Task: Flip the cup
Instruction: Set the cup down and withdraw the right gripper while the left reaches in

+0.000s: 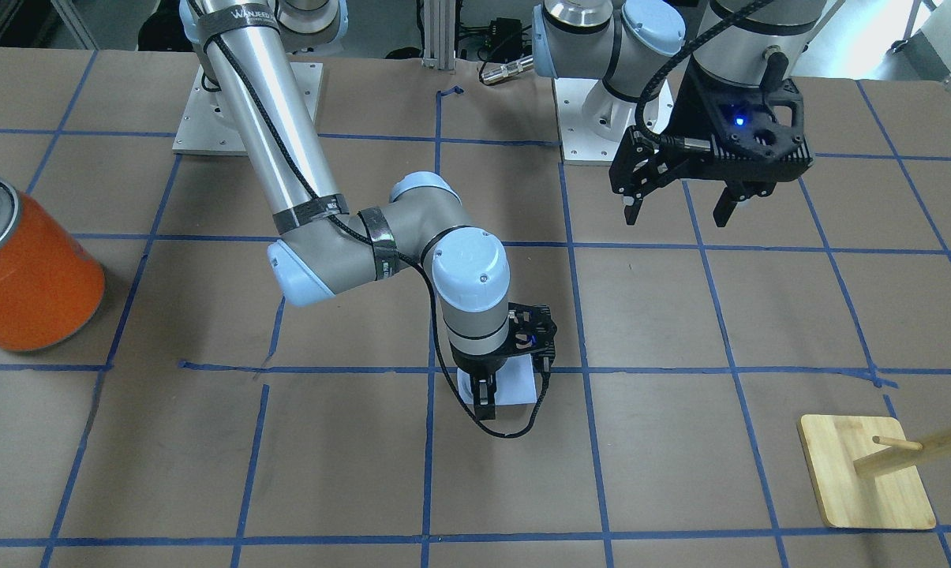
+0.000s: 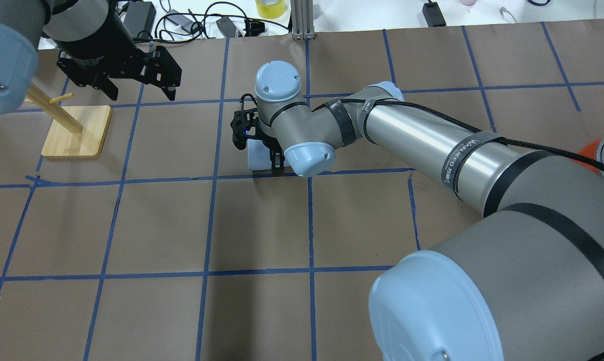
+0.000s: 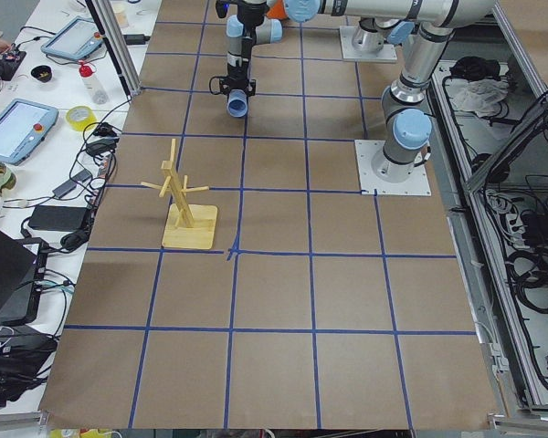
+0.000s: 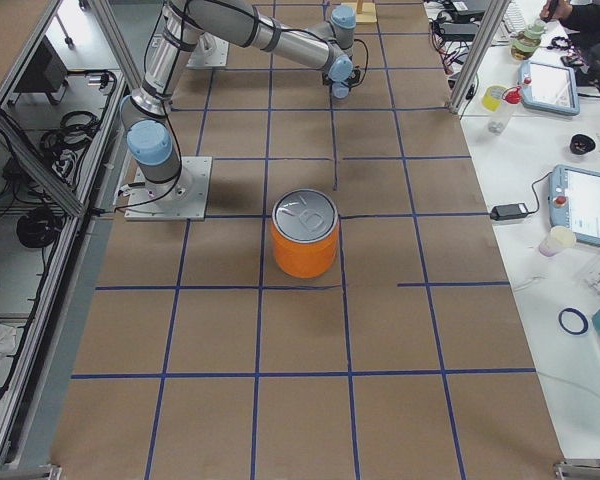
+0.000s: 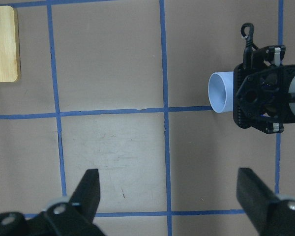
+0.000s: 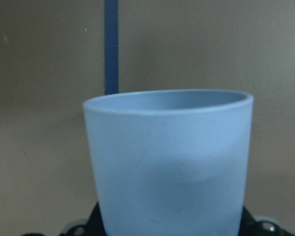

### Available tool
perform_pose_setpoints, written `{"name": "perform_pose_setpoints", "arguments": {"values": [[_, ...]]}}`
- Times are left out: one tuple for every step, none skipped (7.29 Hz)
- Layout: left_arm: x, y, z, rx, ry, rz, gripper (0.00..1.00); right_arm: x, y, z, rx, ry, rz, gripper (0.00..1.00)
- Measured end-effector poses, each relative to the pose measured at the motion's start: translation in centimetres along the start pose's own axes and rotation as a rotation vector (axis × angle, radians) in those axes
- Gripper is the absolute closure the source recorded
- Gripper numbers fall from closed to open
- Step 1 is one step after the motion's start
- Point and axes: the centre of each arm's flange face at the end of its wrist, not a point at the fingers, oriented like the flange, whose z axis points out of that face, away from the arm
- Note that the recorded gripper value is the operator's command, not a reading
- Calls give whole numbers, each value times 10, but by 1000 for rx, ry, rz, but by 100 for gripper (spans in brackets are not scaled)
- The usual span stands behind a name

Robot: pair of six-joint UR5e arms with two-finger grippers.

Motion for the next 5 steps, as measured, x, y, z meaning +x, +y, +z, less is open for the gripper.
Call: {"name": "perform_pose_setpoints", "arguments": {"values": [[0, 0, 0, 0, 0, 0, 0, 0, 0, -1, 1, 2, 3, 0], [0, 0, 0, 0, -1, 1, 0, 0, 0, -2, 1, 4, 5, 0], [0, 0, 0, 0, -3, 2, 0, 2, -1, -7, 1, 13, 17, 0], [0, 0, 0, 0, -4, 2, 0, 4, -2, -25, 5, 38, 61, 0], [0, 0, -1, 1, -4, 1, 0, 3, 1, -60, 7, 77, 166, 0]]}}
